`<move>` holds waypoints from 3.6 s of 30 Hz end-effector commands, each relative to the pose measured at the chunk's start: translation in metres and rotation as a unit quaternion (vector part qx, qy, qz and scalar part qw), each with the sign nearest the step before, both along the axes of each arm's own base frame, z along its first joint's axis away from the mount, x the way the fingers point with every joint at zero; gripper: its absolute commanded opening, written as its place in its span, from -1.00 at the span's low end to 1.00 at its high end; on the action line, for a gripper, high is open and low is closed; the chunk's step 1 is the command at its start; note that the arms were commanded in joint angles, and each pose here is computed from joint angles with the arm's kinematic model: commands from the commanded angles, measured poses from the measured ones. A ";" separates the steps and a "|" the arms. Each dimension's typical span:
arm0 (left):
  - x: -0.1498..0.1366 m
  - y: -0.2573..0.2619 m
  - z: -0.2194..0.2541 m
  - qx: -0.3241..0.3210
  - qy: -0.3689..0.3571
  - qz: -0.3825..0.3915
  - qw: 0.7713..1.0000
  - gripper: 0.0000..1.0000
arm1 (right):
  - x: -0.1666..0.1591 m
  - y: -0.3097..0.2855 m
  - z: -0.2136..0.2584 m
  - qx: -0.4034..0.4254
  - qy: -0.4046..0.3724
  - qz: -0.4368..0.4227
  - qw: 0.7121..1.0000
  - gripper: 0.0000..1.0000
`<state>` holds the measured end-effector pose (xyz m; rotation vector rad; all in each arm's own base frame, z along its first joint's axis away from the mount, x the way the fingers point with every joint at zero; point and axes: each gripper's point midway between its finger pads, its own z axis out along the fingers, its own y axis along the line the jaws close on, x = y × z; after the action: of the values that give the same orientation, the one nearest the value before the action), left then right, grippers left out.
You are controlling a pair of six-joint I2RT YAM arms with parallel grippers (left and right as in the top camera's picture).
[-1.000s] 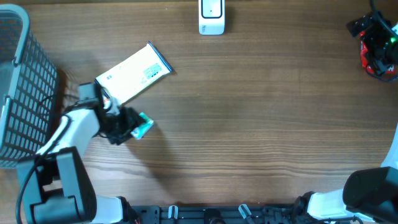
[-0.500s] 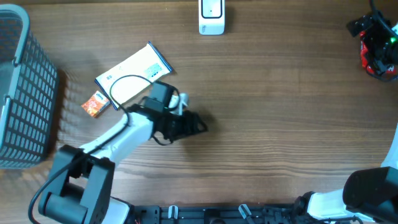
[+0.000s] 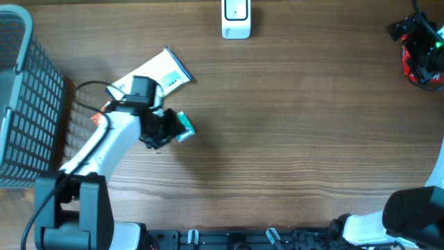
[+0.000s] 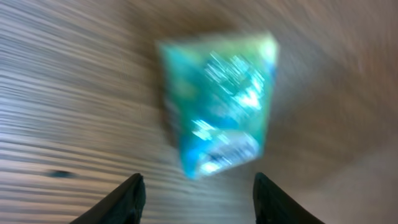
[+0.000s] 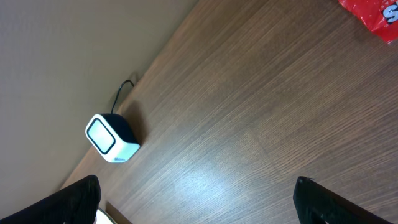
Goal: Scan the item barcode
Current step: 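Lift the green tissue pack and set it down toward table center, then push the green tissue pack rightward with the left gripper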
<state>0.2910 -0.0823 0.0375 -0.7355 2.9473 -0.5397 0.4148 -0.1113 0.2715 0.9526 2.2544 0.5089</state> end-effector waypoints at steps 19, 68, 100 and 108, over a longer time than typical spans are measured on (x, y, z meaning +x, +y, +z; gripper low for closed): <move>0.038 0.035 -0.038 0.009 -0.008 0.070 0.997 -0.92 | 0.001 -0.001 -0.005 0.001 0.007 -0.004 1.000 1.00; 0.004 0.006 0.020 0.022 -0.002 0.048 0.999 -0.92 | 0.001 -0.001 -0.005 0.001 0.007 -0.004 1.000 1.00; -0.014 -0.156 -0.017 -0.111 0.008 -0.004 0.994 -0.92 | 0.001 -0.001 -0.005 0.001 0.007 -0.005 1.000 1.00; -0.010 -0.194 -0.007 -0.125 -0.045 -0.008 0.991 -0.92 | 0.001 -0.001 -0.005 0.001 0.007 -0.004 1.000 1.00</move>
<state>0.2855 -0.2687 0.0363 -0.6163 2.8467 -0.9758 0.4148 -0.1114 0.2716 0.9525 2.2540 0.5083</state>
